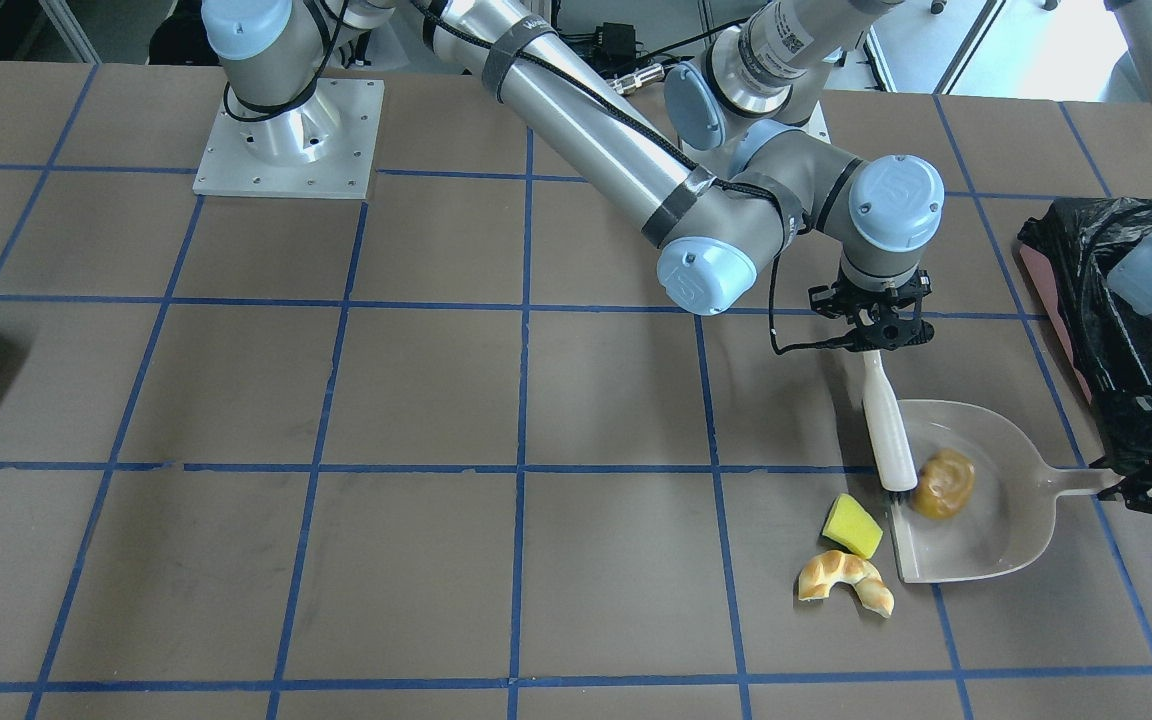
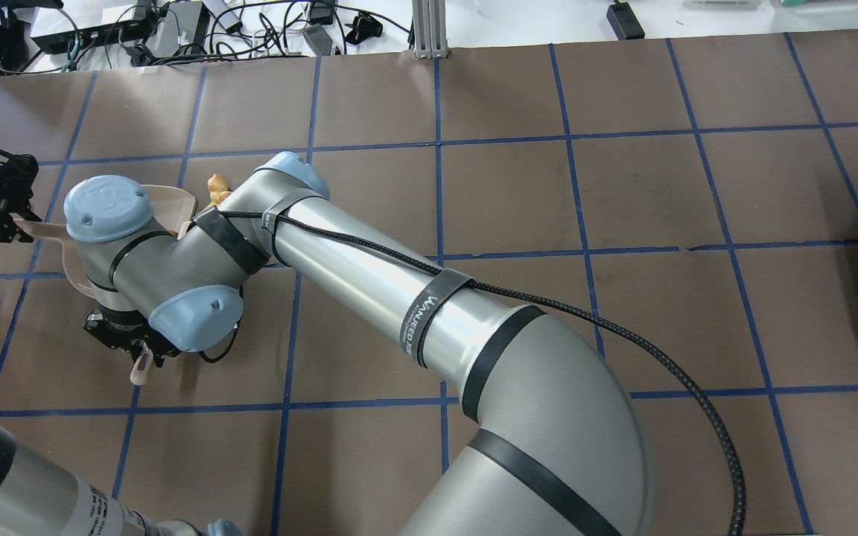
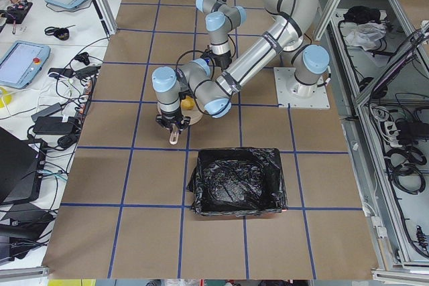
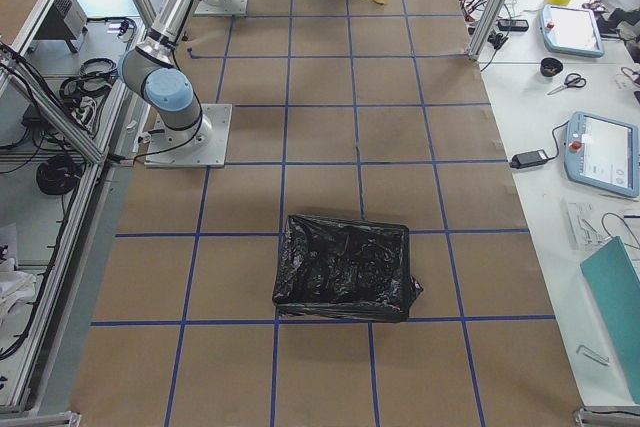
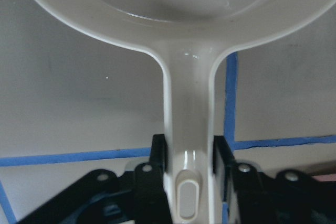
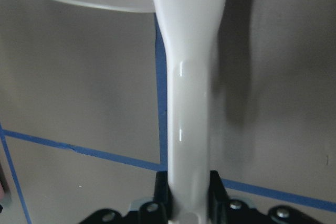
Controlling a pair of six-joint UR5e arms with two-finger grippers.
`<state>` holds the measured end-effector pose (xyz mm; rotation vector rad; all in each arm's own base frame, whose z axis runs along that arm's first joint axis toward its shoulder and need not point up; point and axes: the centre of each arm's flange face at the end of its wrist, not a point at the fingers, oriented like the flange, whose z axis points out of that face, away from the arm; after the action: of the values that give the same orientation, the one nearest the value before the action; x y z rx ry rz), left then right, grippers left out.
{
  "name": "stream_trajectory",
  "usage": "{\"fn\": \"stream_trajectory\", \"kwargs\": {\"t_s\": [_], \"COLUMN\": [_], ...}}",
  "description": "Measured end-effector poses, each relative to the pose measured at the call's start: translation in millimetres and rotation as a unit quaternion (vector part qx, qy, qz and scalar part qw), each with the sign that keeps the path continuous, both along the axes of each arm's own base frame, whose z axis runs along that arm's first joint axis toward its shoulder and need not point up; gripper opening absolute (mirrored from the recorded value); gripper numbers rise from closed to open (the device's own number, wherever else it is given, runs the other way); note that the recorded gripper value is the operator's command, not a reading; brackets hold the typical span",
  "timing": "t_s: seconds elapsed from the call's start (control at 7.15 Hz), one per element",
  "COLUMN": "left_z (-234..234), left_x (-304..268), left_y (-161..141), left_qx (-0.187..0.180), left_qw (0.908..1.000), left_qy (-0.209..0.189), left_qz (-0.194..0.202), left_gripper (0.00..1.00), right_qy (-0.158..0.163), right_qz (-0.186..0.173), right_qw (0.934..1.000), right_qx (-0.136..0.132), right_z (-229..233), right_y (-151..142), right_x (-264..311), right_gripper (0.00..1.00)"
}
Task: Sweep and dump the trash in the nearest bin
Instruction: 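Sweep the bread roll into the dustpan with the brush in the right gripper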
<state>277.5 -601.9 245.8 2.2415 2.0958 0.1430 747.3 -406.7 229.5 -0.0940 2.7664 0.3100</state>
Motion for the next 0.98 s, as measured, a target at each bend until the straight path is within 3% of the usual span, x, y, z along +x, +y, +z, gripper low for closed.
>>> {"fn": "stream_trajectory", "kwargs": {"t_s": [0.14, 0.28, 0.42, 0.7, 0.98], "left_z": [0, -1, -1, 0, -1], "left_x": [0, 0, 0, 0, 1], "left_y": [0, 0, 0, 0, -1], "left_qx": [0.000, 0.000, 0.000, 0.000, -0.004], "left_qw": [1.0000, 1.0000, 1.0000, 1.0000, 1.0000], "left_qy": [0.000, 0.000, 0.000, 0.000, -0.002], "left_qz": [0.000, 0.000, 0.000, 0.001, 0.002], "left_gripper": [0.00, 0.00, 0.00, 0.00, 0.00], "right_qy": [-0.010, -0.003, 0.022, 0.072, 0.120], "right_qz": [0.044, 0.064, 0.052, -0.034, -0.125], "right_qw": [0.9989, 0.9978, 0.9984, 0.9969, 0.9847], "right_qx": [-0.014, -0.018, -0.009, 0.007, -0.013], "right_z": [-1, 1, 11, 53, 64], "right_y": [1, 2, 5, 4, -23], "right_x": [1, -2, -11, -42, -74], "right_gripper": [0.00, 0.00, 0.00, 0.00, 0.00]}}
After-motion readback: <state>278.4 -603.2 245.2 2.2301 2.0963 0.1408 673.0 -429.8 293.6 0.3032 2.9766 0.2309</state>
